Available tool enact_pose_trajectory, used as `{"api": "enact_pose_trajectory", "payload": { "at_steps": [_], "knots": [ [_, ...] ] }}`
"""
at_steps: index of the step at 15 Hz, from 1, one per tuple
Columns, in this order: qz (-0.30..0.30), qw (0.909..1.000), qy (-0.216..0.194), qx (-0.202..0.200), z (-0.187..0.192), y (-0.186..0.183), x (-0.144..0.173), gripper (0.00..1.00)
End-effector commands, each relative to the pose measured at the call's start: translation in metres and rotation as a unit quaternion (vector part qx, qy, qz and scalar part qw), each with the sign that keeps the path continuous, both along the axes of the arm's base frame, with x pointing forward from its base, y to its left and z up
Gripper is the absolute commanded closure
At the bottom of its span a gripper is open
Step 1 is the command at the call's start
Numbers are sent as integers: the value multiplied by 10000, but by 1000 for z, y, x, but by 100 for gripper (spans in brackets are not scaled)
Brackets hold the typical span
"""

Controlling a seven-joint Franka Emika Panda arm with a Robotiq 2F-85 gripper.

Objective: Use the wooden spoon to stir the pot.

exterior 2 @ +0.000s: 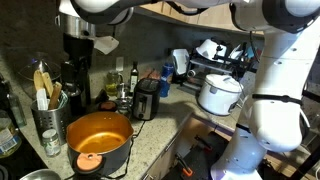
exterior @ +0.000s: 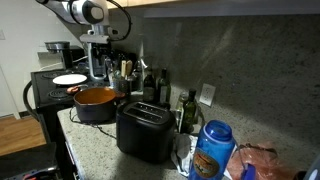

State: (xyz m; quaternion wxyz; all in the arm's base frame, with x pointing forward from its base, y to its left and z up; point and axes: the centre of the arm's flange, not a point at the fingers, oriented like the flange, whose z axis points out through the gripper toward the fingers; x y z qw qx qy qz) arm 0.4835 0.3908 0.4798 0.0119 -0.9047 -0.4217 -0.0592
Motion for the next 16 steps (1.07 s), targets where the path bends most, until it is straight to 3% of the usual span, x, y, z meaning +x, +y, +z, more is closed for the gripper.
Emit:
{"api": "enact_pose_trajectory", "payload": {
  "at_steps": [1,11,12,16],
  "knots": [
    [-120,9999,-14,-68,13,-8,-3,0],
    [-139,9986,492,-153,31,-36,-39,0],
    [-124,9991,372,-150,25,-17,-21,0],
    [-122,9990,397,-159,24,-17,-22,0]
  ]
}}
